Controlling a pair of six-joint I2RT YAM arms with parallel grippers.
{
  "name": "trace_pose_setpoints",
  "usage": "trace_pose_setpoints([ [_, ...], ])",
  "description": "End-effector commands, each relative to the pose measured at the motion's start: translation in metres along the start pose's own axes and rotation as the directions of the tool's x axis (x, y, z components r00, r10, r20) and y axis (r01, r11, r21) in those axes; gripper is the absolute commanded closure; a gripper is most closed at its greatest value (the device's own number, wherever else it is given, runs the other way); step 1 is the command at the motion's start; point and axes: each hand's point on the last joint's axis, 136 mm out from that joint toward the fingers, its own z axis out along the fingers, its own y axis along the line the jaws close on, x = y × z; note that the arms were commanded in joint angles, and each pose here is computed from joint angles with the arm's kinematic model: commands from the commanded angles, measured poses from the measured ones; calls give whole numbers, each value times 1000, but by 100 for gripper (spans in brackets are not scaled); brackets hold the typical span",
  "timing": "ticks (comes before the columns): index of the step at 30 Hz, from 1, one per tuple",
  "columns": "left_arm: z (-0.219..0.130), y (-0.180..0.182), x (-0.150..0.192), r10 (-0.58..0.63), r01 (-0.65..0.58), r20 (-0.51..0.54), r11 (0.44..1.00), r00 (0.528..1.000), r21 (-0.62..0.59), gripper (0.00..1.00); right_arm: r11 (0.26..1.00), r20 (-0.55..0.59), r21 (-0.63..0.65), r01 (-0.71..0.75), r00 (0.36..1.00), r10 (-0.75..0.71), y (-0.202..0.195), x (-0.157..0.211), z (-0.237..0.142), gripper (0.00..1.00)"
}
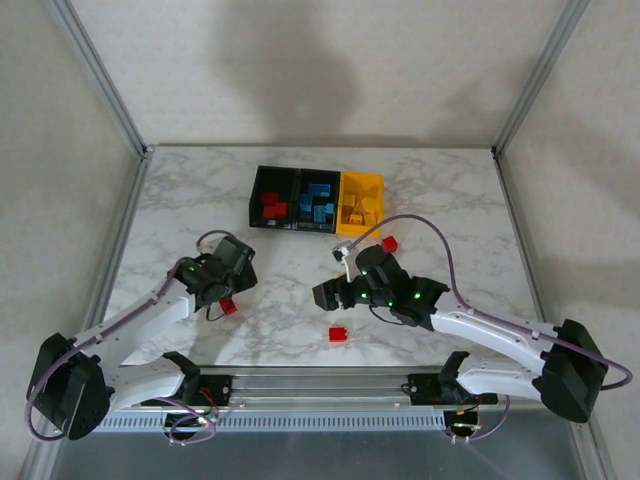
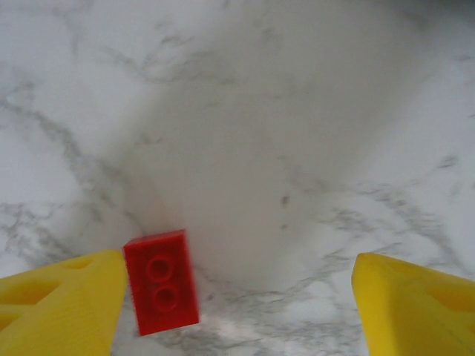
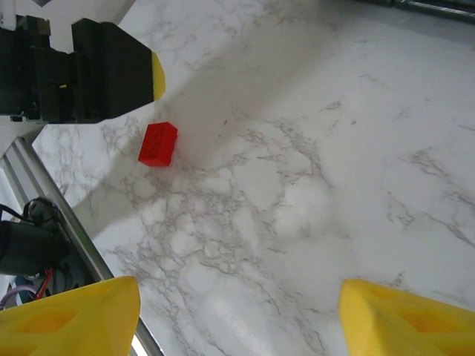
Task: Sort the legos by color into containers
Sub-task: Pick up the lego from the bottom-left of the table.
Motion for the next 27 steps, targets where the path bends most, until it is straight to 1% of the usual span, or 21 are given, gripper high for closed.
trace_pose_setpoints([
  [1, 9, 20, 2, -62, 64, 22, 994, 998, -87, 20, 999, 58, -20, 31, 998, -30, 15, -21, 2, 29],
  [4, 25, 30, 20, -80, 77, -20, 989, 997, -128, 19, 1000, 56, -13, 28, 998, -28, 15, -19, 3, 29],
  [8, 42, 31, 42, -115, 108, -70, 990, 991, -96, 19, 1000, 59, 16, 22, 998, -23, 9, -16, 0, 29],
  [12, 51, 33, 51, -122, 112, -95, 988, 988, -104, 23, 999, 53, 32, 23, 998, -25, 6, -16, 0, 29],
  [15, 53, 31, 51, -113, 104, -96, 990, 989, -99, 34, 999, 60, 44, 25, 998, -28, 4, -17, 0, 29],
  [20, 53, 22, 47, -96, 89, -102, 993, 990, -77, 61, 998, 69, 61, 24, 997, -28, 2, -21, 1, 29],
  [23, 53, 19, 45, -79, 72, -107, 995, 991, -68, 72, 998, 70, 60, 24, 997, -28, 3, -21, 1, 29],
  [24, 53, 18, 45, -76, 69, -108, 995, 991, -68, 74, 998, 68, 60, 24, 997, -28, 2, -20, 1, 29],
  [27, 50, 11, 40, -77, 72, -105, 996, 991, -48, 72, 998, 62, 54, 26, 998, -30, 4, -20, 2, 30],
])
